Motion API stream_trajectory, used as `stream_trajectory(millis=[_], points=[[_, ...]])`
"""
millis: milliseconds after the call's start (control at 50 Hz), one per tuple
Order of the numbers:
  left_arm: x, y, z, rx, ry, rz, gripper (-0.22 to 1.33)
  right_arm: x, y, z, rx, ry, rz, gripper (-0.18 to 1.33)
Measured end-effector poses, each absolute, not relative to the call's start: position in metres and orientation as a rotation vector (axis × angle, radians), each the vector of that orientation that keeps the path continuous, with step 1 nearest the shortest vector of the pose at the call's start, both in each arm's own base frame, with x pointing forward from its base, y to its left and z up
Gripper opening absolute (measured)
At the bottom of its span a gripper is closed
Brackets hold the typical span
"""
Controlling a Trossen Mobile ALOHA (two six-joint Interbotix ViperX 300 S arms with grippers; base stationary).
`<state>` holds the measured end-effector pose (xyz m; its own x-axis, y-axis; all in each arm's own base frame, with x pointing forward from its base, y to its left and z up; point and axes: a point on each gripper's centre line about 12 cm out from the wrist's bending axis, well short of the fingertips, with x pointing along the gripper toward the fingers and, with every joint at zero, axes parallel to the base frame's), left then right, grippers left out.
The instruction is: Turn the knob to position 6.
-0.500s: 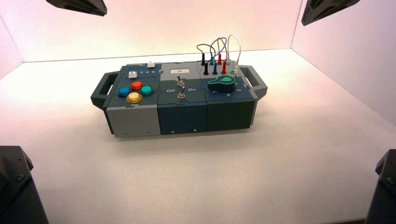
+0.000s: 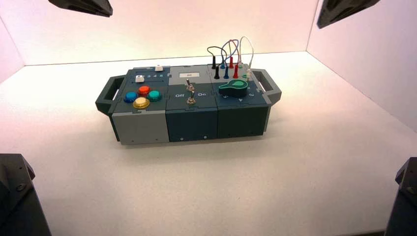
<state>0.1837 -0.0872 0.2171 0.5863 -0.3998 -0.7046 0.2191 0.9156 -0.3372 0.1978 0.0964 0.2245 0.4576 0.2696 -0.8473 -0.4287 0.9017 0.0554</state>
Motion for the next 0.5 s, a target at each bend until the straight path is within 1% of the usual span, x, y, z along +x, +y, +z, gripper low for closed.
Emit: stream_trajectory(millis=[140, 340, 500], points=[[0.184, -0.087, 0.217, -0.222, 0.873, -0.365, -0.09, 0.195, 0.119, 0.222, -0.206, 1.025, 0.511, -0.14], [0.184, -0.087, 0.217, -0.223, 0.872, -0.365, -0.10, 0.196, 0.132, 0.211, -0.195, 1.065, 0.541, -0.14], [0.183, -0.087, 0.219, -0.224, 0.864, -0.367, -0.14, 0.196, 0.146, 0.200, -0.215, 1.098, 0.575, -0.14]])
